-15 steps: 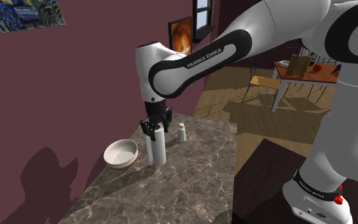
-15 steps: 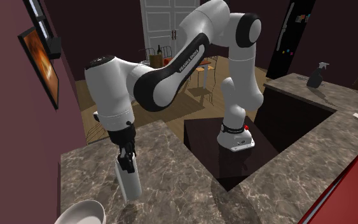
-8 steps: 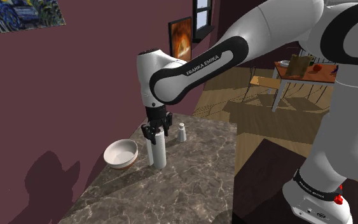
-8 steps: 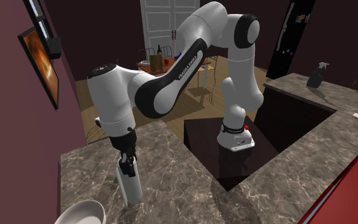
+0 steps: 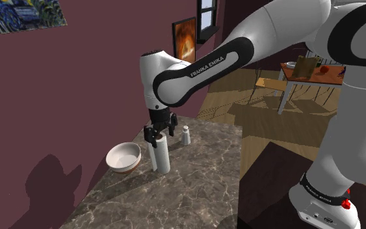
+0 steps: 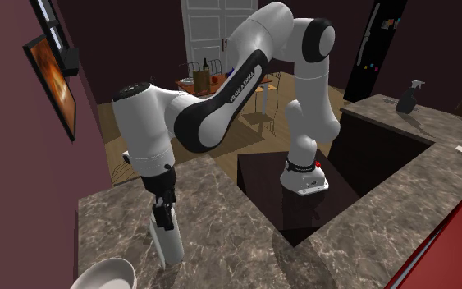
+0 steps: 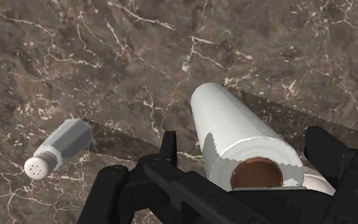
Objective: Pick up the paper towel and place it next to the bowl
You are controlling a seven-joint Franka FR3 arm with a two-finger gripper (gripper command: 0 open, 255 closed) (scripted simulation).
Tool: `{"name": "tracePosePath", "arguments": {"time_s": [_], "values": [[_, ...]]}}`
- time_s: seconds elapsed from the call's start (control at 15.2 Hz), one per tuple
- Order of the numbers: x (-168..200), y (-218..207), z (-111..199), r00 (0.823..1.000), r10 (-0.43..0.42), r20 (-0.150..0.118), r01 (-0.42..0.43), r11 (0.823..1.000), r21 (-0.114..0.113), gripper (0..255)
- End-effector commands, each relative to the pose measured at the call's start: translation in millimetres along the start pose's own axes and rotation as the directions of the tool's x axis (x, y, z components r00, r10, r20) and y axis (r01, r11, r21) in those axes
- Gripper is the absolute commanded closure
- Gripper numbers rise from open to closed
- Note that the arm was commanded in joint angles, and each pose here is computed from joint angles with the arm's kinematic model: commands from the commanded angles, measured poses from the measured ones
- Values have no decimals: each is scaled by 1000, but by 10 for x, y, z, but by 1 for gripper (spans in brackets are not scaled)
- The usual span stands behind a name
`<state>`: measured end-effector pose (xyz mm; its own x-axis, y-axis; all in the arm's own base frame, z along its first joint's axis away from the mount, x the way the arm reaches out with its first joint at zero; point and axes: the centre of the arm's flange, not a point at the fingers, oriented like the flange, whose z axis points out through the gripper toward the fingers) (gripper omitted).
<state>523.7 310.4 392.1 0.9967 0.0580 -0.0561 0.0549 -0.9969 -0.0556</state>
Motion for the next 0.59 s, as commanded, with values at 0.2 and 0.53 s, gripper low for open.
{"name": "tracePosePath", "arguments": {"time_s": [0.2, 0.53], "values": [[0, 0, -396, 1000, 0, 0, 0, 1000, 0, 0], [0, 0, -500, 1000, 0, 0, 0, 1000, 0, 0]]}}
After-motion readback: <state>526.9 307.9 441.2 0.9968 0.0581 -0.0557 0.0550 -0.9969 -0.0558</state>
